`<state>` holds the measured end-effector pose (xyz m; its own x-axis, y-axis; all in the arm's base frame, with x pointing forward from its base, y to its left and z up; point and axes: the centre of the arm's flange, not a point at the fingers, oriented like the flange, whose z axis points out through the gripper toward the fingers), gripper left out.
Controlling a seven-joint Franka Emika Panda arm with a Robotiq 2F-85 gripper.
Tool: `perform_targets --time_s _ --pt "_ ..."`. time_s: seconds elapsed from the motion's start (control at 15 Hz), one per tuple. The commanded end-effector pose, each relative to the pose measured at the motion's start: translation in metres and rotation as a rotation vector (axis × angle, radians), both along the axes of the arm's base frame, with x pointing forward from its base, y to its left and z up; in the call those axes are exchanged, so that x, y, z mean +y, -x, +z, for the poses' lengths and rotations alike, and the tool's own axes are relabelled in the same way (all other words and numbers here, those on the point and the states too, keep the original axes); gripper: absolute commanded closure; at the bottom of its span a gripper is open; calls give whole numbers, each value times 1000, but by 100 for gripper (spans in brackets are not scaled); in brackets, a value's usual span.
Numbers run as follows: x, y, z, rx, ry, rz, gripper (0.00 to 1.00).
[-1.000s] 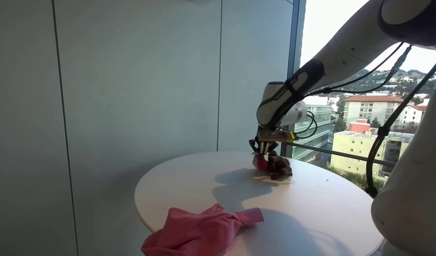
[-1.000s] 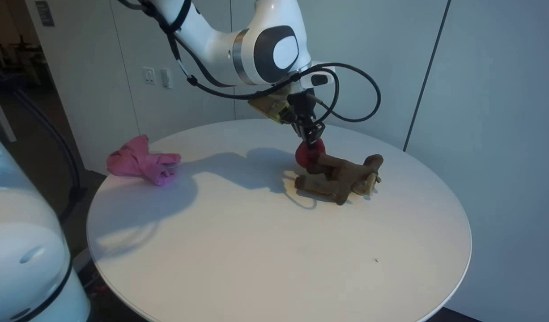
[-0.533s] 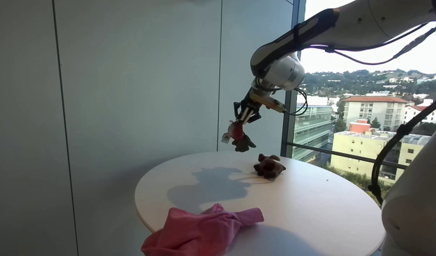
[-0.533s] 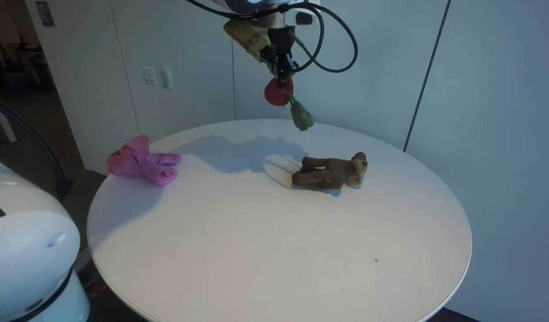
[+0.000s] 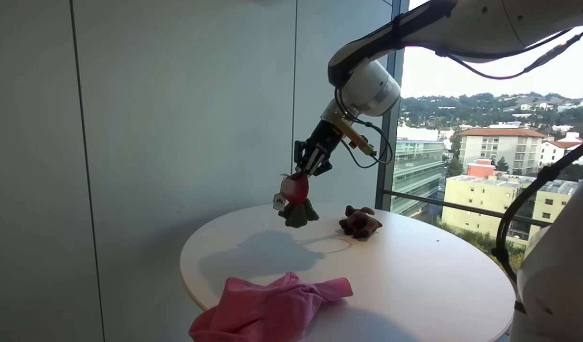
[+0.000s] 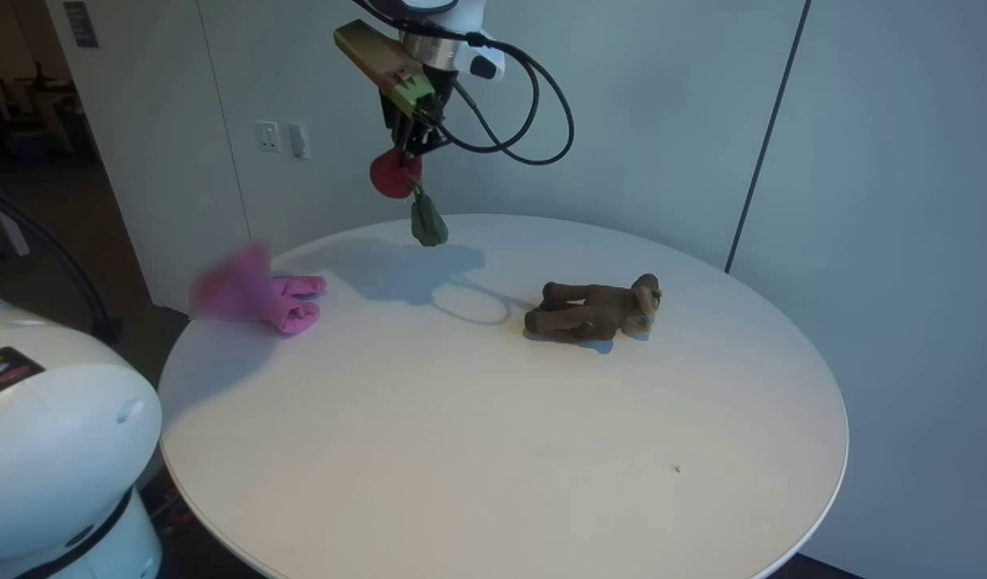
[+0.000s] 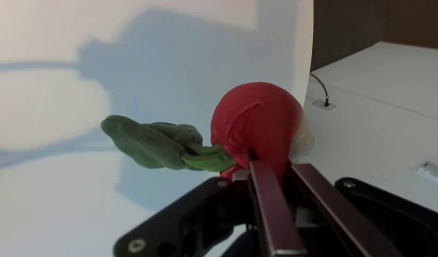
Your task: Move all the objects on the table to the far left of the table
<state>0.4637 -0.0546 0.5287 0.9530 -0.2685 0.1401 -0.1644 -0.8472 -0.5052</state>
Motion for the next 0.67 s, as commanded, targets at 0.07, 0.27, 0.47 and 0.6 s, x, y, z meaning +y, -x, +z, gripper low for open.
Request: perform_targets --time_s 0.07,0.27,0.47,0.6 --pt "44 28 -19 110 -51 245 89" --pt "69 46 -30 189 -50 419 64" --pt "86 52 -39 232 -36 493 46" --pt "90 48 -42 146 70 451 30"
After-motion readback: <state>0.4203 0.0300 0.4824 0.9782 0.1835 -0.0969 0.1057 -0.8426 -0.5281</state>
